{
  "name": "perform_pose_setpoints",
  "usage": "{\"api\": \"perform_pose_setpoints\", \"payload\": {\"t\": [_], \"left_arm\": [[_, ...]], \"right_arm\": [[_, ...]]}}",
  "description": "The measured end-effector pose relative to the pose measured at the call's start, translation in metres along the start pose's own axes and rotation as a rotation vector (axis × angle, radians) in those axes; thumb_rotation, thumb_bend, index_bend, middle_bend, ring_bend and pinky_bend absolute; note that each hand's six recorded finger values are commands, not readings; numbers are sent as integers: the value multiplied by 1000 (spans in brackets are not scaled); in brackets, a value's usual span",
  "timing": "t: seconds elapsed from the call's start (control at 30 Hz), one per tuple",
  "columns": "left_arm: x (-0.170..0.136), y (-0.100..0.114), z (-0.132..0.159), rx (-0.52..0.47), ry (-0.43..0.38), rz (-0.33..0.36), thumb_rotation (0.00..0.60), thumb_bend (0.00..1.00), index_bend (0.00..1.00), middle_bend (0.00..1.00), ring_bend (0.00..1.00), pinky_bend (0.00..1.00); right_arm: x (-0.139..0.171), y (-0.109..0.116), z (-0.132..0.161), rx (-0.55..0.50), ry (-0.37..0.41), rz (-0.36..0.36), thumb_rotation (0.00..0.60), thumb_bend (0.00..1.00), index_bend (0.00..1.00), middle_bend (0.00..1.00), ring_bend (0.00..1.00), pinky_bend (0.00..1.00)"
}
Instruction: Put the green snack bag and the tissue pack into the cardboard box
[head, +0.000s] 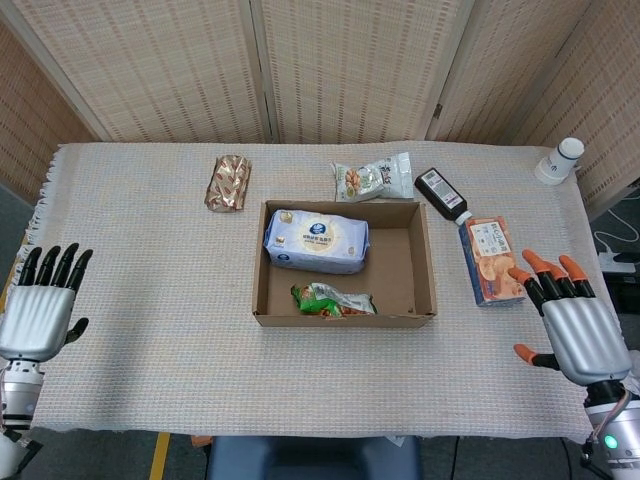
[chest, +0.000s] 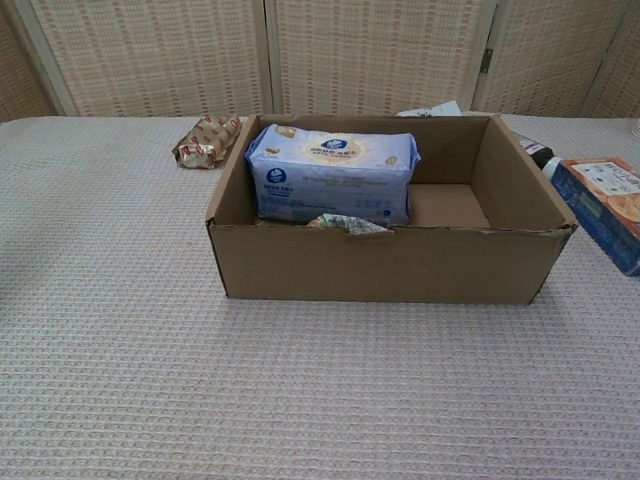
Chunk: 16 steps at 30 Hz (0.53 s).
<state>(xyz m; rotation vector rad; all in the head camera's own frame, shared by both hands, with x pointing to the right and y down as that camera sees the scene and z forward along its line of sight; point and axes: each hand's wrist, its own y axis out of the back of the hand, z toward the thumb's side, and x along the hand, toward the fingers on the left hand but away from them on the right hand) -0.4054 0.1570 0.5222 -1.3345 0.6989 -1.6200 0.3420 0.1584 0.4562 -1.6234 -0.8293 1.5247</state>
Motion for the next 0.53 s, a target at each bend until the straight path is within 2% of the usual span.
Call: {"api": "perform_pose_setpoints", "payload": {"t": [0.13, 0.37, 0.53], "left_arm": [[-12, -12, -14, -51, 43, -28, 600, 201, 0, 0, 0, 25], [-34, -16, -22, -177, 60, -3, 600, 200, 0, 0, 0, 35], [-41, -24, -23, -186, 44, -1, 600, 200, 0, 0, 0, 35]], "right_arm": [[2, -2, 3, -4, 16, 4, 600, 37, 171, 0, 0, 0], [3, -8, 8, 5, 34, 22, 600, 38, 170, 0, 0, 0], [4, -13, 10, 16, 40, 35, 600, 38, 170, 0, 0, 0]]}}
